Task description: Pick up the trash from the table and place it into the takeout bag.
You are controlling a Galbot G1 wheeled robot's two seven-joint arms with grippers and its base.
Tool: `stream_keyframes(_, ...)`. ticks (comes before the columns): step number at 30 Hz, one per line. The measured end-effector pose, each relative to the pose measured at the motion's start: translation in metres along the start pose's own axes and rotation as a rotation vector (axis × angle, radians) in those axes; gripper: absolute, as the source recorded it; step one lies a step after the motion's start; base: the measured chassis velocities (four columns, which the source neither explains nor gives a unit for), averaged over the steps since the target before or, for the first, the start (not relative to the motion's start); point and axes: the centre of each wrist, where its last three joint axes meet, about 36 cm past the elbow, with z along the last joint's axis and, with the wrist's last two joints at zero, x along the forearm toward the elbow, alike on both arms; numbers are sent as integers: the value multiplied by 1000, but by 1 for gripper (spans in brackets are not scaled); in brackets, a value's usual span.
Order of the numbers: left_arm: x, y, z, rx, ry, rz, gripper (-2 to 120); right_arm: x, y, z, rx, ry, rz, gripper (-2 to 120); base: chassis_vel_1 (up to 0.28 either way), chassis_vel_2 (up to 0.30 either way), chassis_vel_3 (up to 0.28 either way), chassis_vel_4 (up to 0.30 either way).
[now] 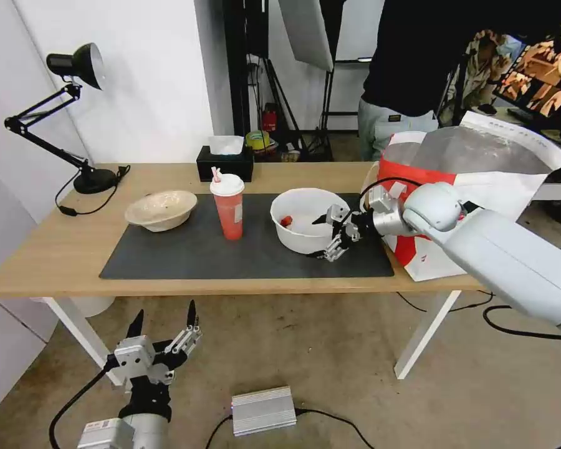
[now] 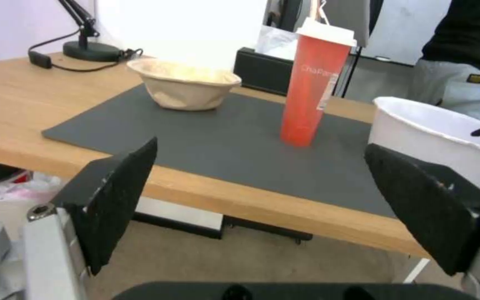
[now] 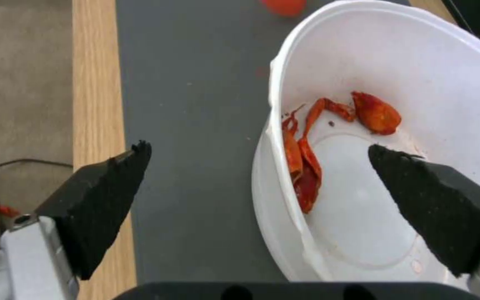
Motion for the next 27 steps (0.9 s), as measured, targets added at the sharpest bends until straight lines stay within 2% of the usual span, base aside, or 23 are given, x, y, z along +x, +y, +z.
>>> stream_keyframes(3, 0, 0, 0, 1, -1, 0, 100, -3, 1, 0, 0, 0, -2, 95, 0, 0, 0, 0)
stream_keyframes(5, -1, 0, 0, 2, -1, 0, 100, -5, 1, 0, -1, 0, -5, 84, 0, 0, 0, 0)
stream_keyframes(9, -1, 0, 0, 2, -1, 0, 100, -5, 1, 1, 0, 3, -5, 76, 0, 0, 0, 0)
stream_keyframes(13, 0, 0, -1, 2, -4, 0, 100, -5, 1, 2, 2, 11, -10, 55, 0, 0, 0, 0)
stream_keyframes(18, 0, 0, -2, 2, -5, 0, 100, -6, 2, 4, 5, 17, -16, 43, 0, 0, 0, 0)
stream_keyframes(20, 0, 0, -2, 2, -6, 0, 100, -7, 3, 4, 7, 20, -19, 32, 0, 0, 0, 0)
stream_keyframes(23, 0, 0, -3, 2, -7, -1, 100, -7, 3, 4, 9, 22, -22, 25, 0, 0, 0, 0)
stream_keyframes(27, 0, 0, -4, 2, -11, -2, 100, -7, 3, 3, 15, 24, -27, 5, 0, 0, 0, 0)
